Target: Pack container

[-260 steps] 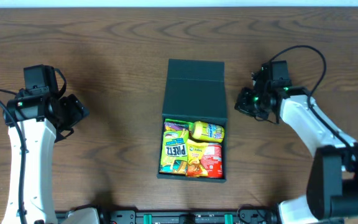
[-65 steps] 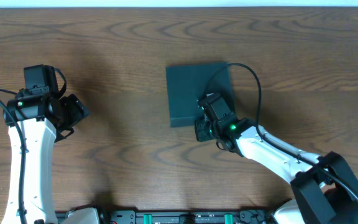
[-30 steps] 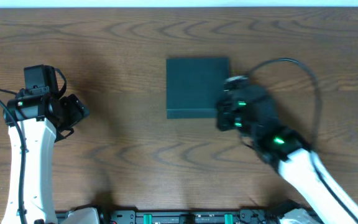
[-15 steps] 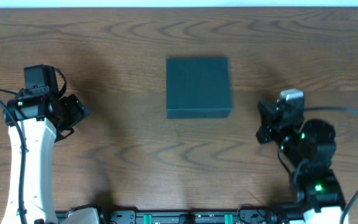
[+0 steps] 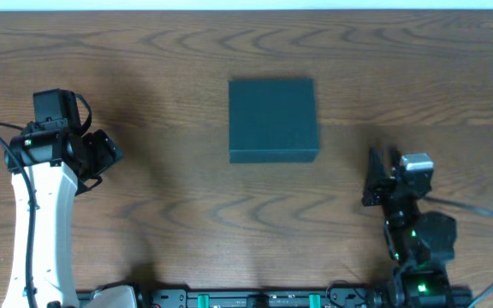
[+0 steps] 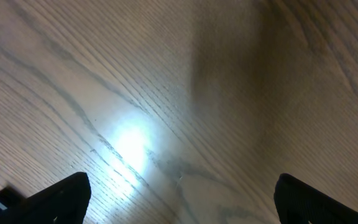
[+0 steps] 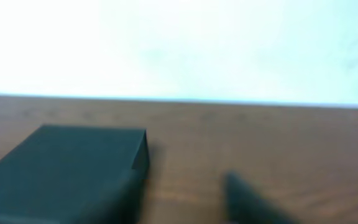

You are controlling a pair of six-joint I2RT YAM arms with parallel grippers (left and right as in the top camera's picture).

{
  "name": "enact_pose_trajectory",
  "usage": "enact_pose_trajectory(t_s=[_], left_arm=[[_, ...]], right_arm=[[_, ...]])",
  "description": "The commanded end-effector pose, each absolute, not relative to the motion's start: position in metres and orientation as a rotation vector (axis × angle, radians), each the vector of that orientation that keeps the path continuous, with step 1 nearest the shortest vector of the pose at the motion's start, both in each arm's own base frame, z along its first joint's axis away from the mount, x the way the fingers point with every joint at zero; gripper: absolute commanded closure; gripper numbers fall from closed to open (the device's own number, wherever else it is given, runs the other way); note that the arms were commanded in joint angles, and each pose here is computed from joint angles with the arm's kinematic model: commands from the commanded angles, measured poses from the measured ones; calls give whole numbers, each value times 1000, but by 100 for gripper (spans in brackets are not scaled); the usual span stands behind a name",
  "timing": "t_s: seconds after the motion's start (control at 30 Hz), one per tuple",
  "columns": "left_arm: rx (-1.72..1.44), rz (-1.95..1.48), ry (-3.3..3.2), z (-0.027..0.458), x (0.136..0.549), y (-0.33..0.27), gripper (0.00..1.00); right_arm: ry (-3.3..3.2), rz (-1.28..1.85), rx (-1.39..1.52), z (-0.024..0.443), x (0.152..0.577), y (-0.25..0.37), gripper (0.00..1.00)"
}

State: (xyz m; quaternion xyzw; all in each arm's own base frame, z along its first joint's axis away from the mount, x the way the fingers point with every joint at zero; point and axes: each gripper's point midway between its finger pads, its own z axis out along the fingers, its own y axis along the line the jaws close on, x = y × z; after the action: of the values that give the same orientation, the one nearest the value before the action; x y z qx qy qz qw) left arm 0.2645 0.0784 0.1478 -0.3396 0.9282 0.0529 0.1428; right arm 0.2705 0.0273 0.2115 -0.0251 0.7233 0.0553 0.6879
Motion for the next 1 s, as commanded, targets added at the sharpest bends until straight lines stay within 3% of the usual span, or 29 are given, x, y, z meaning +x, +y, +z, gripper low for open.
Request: enact_pose_trajectory(t_s=[0.0, 0.67, 0.97], left_arm=[[-980, 162, 2684, 147, 264, 81, 5], [-980, 162, 2684, 147, 264, 81, 5], [-980, 162, 2684, 147, 264, 81, 5]], right_arm=[[1522, 72, -43, 231, 264, 19, 1], [1298, 33, 32, 258, 233, -2, 1], [1447, 29, 42, 205, 245, -4, 1]])
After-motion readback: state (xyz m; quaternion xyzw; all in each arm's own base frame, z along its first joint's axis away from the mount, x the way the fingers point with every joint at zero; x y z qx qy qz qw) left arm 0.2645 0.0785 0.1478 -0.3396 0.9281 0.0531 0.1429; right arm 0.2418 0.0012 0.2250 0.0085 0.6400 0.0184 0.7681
